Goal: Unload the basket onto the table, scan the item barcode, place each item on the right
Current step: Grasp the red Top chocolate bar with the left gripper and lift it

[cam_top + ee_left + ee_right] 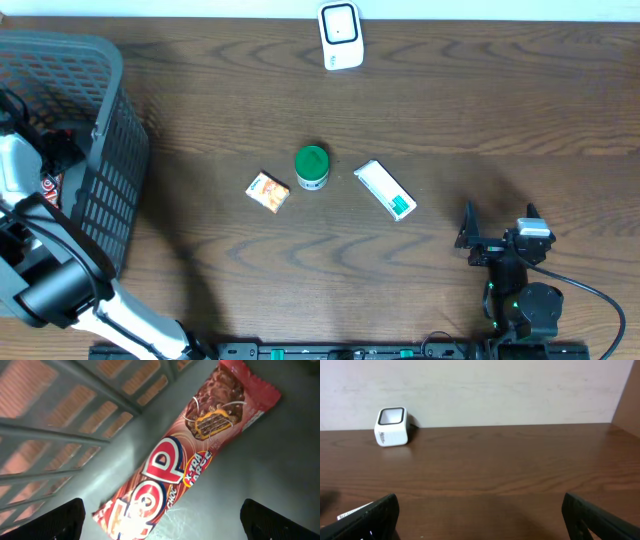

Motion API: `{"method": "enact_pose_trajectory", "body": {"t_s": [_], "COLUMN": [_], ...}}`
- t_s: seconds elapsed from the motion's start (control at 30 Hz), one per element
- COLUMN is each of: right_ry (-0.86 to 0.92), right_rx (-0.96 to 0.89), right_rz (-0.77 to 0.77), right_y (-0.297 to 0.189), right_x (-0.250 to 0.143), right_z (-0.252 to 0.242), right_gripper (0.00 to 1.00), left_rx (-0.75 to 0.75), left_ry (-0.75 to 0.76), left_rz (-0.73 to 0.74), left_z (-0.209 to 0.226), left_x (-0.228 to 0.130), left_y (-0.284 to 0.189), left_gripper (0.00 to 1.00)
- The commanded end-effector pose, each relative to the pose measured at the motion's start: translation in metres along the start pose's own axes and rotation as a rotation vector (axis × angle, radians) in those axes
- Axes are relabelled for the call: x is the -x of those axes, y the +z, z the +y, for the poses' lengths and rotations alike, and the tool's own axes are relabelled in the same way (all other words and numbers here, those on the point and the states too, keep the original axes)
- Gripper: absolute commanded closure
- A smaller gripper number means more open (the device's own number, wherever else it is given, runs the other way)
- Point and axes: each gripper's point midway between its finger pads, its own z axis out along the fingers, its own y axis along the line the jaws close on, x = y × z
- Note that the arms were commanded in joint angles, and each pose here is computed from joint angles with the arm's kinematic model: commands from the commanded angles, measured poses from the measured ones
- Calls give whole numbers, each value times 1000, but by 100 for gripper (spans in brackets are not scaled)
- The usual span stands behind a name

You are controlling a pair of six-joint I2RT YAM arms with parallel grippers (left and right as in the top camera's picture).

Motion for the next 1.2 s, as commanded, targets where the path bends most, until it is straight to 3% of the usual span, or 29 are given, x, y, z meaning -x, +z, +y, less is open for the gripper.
{"method": "enact_pose_trajectory", "body": {"t_s": [0.0, 0.37, 0.43, 0.5, 0.57, 0.73, 0.83, 0.97, 1.17], "right_ry": [9, 9, 9, 9, 9, 9, 9, 9, 9], "right_rx": [5, 5, 5, 5, 5, 5, 5, 5, 5], "right_rz": [3, 3, 4, 4, 4, 4, 4, 3, 3], "right_y": [0, 0, 0, 0, 0, 0, 0, 0, 0], "right_x": [-1, -1, -1, -1, -1, -1, -1, -1, -1], "right_z": [2, 2, 2, 2, 2, 2, 2, 2, 2], "right_gripper": [1, 1, 1, 1, 1, 1, 1, 1, 1], "left_rx": [-2, -5, -5, -3, -1, 5, 8, -32, -169], "left_ry": [28, 23, 3, -25, -57, -138, -195, -242, -291], "left_rz": [52, 73, 75, 84, 94, 119, 119, 59, -186], "left_z": [-1, -6, -7, -7, -7, -7, -7, -10, -12], "left_x": [-13, -45, -50, -56, -60, -68, -67, -50, 13], "left_y": [19, 50, 53, 55, 57, 57, 53, 32, -58], "left_gripper": [1, 2, 12, 37, 55, 85, 92, 92, 93]}}
